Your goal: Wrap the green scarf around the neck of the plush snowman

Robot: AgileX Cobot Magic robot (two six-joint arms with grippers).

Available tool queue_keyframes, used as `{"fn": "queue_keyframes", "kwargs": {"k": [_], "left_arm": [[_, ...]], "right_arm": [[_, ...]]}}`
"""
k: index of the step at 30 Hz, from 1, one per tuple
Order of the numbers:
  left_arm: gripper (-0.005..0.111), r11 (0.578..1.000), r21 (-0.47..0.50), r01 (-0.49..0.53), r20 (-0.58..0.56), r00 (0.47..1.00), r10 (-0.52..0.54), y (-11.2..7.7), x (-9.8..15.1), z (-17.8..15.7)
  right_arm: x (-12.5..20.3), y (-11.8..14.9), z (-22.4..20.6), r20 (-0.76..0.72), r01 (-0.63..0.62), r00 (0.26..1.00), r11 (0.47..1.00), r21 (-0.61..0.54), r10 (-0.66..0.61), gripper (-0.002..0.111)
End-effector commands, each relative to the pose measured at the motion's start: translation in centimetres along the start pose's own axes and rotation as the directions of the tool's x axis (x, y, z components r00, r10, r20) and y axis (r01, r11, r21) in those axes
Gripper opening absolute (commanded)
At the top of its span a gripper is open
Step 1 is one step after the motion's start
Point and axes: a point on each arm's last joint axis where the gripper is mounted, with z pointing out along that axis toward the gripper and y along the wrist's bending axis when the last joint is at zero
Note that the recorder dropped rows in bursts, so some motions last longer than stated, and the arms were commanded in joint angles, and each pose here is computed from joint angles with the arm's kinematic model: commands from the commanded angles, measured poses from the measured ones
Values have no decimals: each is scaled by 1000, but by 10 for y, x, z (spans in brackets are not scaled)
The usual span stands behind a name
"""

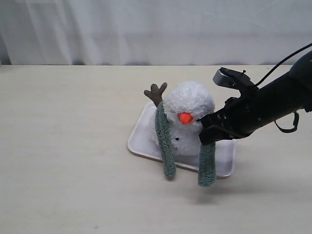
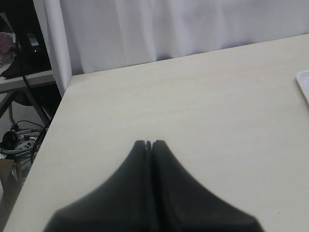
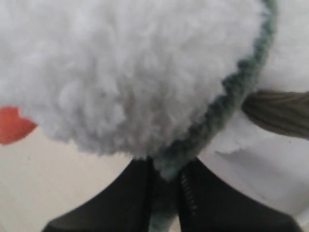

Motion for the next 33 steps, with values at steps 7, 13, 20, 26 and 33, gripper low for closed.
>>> {"fn": "queue_keyframes", "kwargs": {"k": [7,13,20,26,33], "left_arm": [[0,1000,0,6,14,1000,-6,0,-1,0],[0,1000,0,6,14,1000,-6,0,-1,0],[0,1000,0,6,14,1000,-6,0,-1,0],[0,1000,0,6,11,1000,-6,0,-1,0],[0,1000,0,6,11,1000,-6,0,-1,0]], "right_arm": [[4,-5,17,-44,-47,998,997,-61,44,53],[8,-5,23,-90,-67,994,993,-102,57,57],[17,-10,36,-72,-65,996,991,-120,57,57],[18,-8,49,117,1,993,972,-236,27,57],[28,-19,68,60,-41,997,970,-240,57,57]]}}
